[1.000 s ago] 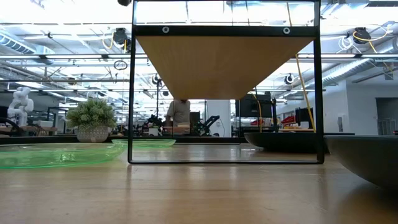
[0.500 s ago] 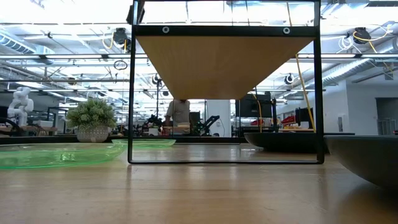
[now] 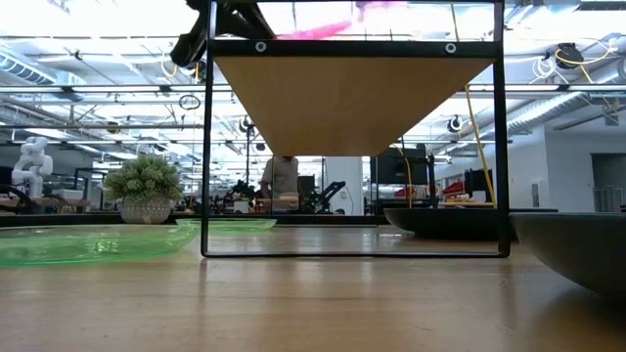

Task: Place and stack plates onto a shelf
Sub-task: Stack the pink plate on top of the other pink plate on the shelf

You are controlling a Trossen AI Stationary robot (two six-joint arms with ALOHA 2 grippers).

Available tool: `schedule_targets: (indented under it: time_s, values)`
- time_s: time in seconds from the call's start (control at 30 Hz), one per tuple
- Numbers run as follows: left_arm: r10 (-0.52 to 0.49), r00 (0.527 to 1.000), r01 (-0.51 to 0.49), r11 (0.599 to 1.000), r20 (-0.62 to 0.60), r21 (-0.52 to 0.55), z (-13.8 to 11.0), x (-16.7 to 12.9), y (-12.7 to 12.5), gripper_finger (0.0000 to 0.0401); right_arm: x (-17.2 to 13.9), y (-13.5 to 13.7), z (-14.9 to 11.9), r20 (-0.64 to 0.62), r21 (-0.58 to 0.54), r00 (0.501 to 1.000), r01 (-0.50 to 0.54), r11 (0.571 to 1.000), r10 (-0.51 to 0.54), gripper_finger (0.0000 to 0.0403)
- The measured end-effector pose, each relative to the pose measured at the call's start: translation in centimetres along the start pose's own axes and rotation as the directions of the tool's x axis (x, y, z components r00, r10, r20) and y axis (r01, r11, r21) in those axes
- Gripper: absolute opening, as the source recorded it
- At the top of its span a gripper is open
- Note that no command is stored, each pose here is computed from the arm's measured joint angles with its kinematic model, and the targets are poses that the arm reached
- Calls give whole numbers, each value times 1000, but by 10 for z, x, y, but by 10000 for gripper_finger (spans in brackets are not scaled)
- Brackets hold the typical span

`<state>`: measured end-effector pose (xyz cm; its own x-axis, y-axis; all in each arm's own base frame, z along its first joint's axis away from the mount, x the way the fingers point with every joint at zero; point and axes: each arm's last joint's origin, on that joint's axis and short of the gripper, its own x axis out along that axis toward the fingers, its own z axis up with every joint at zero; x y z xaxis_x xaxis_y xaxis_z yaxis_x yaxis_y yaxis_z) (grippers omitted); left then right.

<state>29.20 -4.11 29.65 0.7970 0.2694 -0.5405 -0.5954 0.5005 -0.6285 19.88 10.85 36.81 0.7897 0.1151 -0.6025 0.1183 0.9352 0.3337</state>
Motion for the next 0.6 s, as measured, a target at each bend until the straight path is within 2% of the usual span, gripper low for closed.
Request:
schedule_targets:
  time_s: [0.27,0.6]
  values:
    - [17,997,-19,1000,-80,-23,-11,7,2,3,0,0,0,1,-6,1000,0,1000,0,0]
    - [32,992,-37,999,-121,-34,-26,14,0,3,0,0,0,1,-7,1000,0,1000,0,0]
